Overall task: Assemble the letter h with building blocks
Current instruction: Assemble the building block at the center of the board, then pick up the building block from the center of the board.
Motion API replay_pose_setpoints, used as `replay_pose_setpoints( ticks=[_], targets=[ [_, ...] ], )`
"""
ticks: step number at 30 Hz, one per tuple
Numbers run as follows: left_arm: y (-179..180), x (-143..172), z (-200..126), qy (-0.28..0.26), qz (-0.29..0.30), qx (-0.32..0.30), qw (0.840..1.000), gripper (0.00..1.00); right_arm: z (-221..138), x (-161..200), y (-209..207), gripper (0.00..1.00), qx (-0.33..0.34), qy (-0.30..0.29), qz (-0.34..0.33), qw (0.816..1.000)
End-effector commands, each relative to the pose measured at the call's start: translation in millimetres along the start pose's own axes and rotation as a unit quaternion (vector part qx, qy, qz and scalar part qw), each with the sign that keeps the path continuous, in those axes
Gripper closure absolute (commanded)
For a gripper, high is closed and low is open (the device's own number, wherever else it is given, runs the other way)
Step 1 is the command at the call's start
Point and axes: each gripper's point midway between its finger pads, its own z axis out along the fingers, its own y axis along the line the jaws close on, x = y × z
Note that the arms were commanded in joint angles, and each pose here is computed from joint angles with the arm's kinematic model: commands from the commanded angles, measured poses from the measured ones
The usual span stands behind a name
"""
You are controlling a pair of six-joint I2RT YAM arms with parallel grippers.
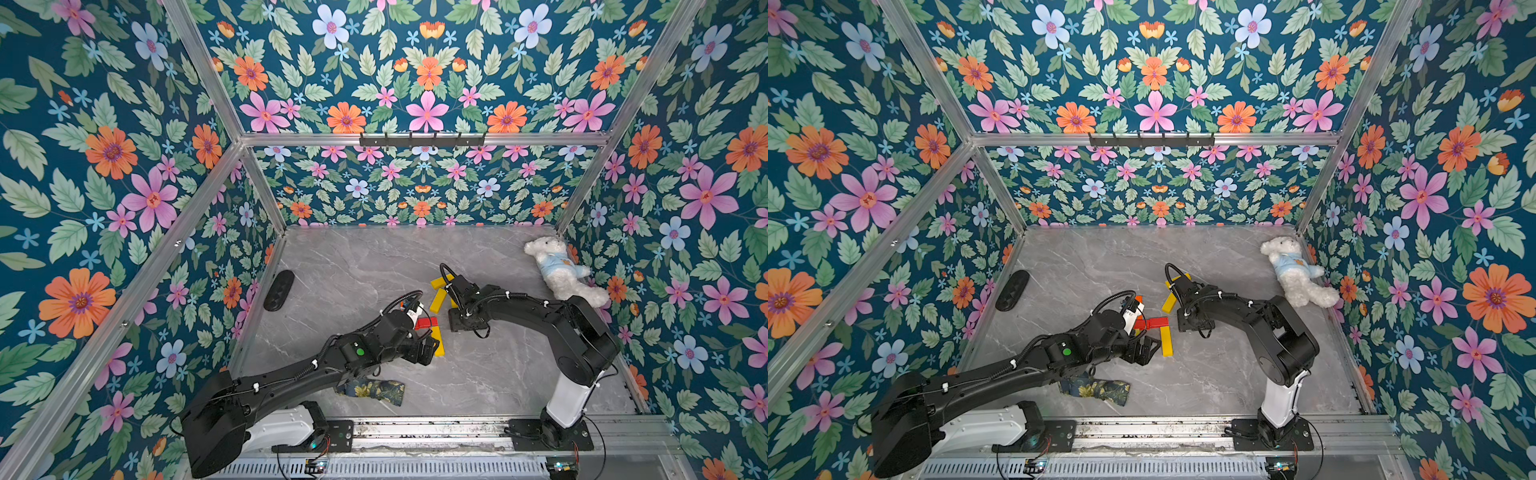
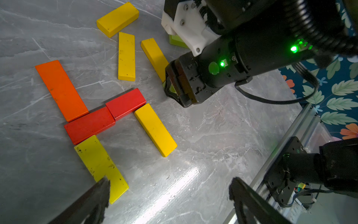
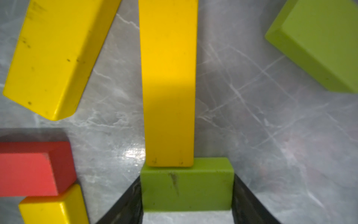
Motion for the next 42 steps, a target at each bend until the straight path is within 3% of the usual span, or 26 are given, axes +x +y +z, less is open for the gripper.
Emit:
replay_pose_setpoints(
  ticks=[1,12,20,22,25,32,37,42],
  targets=[
    [0.0,0.2,1.0,0.001,0.003,0.0,1.0,0.01,5.0,20.7,-20.9,0.3,0.05,0.041,-0.014,0.998],
    [0.2,1.2,2.1,0.004,0.004,-0.001,1.0,0.01,-1.9,8.5,-12.3,0.19,0.031,0.02,-0.015,0.999],
    [0.2,-3.6,-2.6,-0.002,0.005,-0.004,1.0,0.01,-65.6,-29.4,17.1,0.17,-0.037,-0.067,-0.011,0.997],
    [1.1,-7.5,-6.9,-0.009,0.005,-0.008,1.0,0.01,-92.6,-41.2,16.1,0.17,-0.054,-0.102,0.003,0.993],
    [1.1,-13.6,-11.4,-0.02,0.005,-0.011,1.0,0.01,-103.9,-49.1,4.9,0.17,-0.062,-0.114,0.039,0.991],
    [15.5,-22.9,-16.8,-0.041,-0.007,-0.056,0.998,0.01,-81.9,-53.9,-43.3,0.18,-0.049,-0.09,0.156,0.982],
    [16.6,-29.8,-21.3,-0.053,-0.009,-0.064,0.997,0.01,-61.1,-63.3,-67.2,0.16,-0.036,-0.065,0.268,0.961],
    [17.8,-28.7,-24.3,-0.056,-0.009,-0.062,0.996,0.01,-30.8,-71.5,-69.8,0.1,-0.011,-0.046,0.286,0.957]
  ],
)
